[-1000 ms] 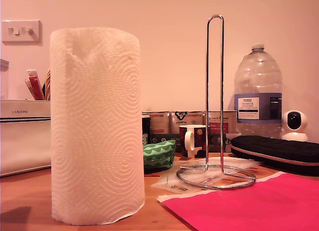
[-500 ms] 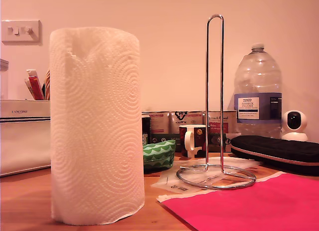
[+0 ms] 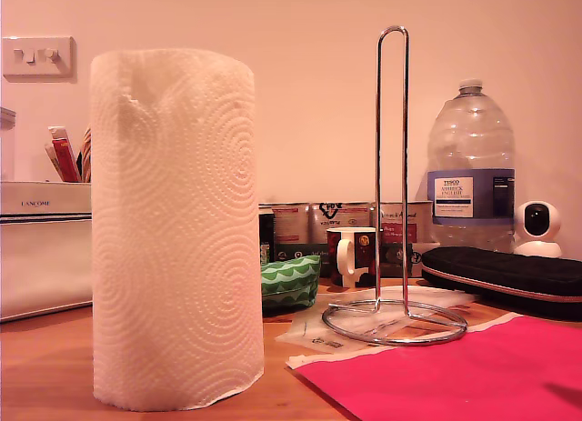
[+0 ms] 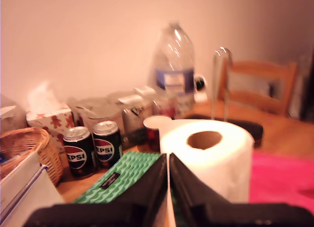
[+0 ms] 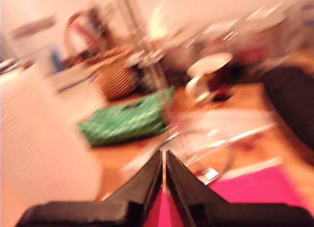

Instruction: Insert the paper towel roll into the metallic stand.

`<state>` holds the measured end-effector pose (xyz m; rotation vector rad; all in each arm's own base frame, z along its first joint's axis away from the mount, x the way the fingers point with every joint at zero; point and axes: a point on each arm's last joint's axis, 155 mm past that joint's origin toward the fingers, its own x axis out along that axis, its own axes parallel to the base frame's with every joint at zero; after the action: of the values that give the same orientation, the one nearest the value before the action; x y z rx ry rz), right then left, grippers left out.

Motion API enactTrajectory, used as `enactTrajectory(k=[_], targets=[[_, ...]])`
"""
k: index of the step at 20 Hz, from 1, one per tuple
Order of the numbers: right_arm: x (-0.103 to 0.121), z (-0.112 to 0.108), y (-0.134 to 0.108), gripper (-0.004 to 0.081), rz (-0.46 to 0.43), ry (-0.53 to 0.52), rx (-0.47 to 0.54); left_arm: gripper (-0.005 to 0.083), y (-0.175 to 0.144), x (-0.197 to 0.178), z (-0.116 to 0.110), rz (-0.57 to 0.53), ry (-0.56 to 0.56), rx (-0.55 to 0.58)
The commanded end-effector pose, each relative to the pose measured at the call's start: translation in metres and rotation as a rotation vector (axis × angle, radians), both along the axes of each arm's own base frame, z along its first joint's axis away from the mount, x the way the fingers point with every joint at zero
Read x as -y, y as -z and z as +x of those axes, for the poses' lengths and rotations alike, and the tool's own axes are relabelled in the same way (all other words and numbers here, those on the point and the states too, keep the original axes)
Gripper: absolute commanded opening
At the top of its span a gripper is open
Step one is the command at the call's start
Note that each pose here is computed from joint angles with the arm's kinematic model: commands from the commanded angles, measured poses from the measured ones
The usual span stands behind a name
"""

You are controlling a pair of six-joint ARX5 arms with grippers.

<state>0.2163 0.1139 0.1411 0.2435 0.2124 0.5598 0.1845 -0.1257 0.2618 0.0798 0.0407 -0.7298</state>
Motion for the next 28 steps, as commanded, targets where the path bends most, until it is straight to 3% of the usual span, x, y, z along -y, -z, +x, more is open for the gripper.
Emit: enactTrajectory(k=[1, 8, 13, 17, 20, 28], targets=[[-0.009, -0.006, -0.009, -0.0013, 0.006, -0.044, 0.016, -0.0024, -0.006, 0.005, -0.002, 0.074, 0.043, -0.029], [-0.026, -0.016, 0.003, -0.0013, -0.008, -0.124, -0.041, -0.0004, -0.006, 0.029, -0.006, 0.376, 0.277, -0.211], [-0.026, -0.015, 0.006, -0.0013, -0.013, -0.124, -0.055, 0.0369, 0.008, 0.061, 0.005, 0.509, 0.413, -0.306], [-0.026, -0.015, 0.006, -0.0013, -0.015, -0.124, -0.054, 0.0430, 0.032, 0.084, 0.016, 0.644, 0.472, -0.284], [-0.025, -0.015, 0.007, -0.0013, -0.017, -0.117, -0.054, 0.0545, 0.037, 0.100, 0.028, 0.693, 0.473, -0.225], [-0.022, -0.013, 0.007, -0.0013, -0.021, -0.098, -0.055, 0.0556, 0.065, 0.116, 0.045, 0.748, 0.489, -0.261]])
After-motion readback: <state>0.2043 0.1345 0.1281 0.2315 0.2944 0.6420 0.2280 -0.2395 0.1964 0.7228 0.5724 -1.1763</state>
